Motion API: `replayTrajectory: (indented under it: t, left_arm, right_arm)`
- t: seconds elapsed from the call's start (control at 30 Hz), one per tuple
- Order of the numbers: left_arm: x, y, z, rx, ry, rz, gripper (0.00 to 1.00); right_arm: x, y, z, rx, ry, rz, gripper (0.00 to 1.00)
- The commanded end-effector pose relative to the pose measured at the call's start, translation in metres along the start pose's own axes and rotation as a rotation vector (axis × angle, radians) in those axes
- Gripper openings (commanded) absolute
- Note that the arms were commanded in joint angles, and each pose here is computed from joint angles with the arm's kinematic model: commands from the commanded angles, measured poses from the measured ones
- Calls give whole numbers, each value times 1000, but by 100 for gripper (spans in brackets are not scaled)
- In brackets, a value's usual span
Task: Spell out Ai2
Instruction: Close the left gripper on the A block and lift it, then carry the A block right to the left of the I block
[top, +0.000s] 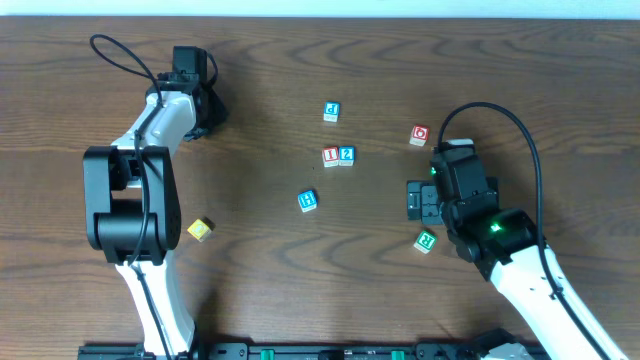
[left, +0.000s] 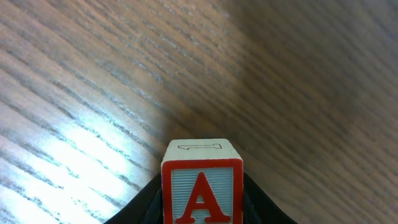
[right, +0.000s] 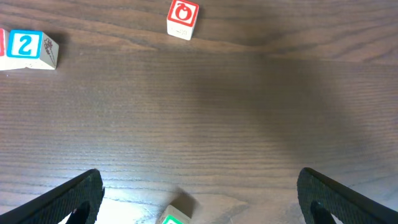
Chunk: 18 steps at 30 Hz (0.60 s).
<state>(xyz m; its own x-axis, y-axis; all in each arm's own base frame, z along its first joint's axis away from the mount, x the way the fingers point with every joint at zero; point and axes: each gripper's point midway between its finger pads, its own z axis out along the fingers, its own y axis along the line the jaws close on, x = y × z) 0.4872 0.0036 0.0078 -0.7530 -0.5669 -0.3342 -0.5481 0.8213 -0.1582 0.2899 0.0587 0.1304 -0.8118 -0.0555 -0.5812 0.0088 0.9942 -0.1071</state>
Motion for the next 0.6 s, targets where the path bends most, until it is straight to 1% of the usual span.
replayTrajectory:
  t: [0.0, 0.2, 0.33, 0.43, 0.57]
  left_arm:
    - [6, 3, 2, -25, 23, 14, 33]
    - [10, -10, -19, -26, 42, 107, 32]
    - [19, -21, -27, -29, 66, 171, 31]
    - [35, -28, -33, -47, 100, 213, 27]
    - [58, -33, -37, -69, 153, 261, 25]
  right_arm:
    - [1, -4, 1, 11, 1, 22, 99]
    - [1, -4, 1, 11, 1, 22, 99]
    - [1, -4, 1, 11, 1, 22, 99]
    - [1, -4, 1, 11, 1, 22, 99]
    - [1, -3, 1, 11, 1, 22, 99]
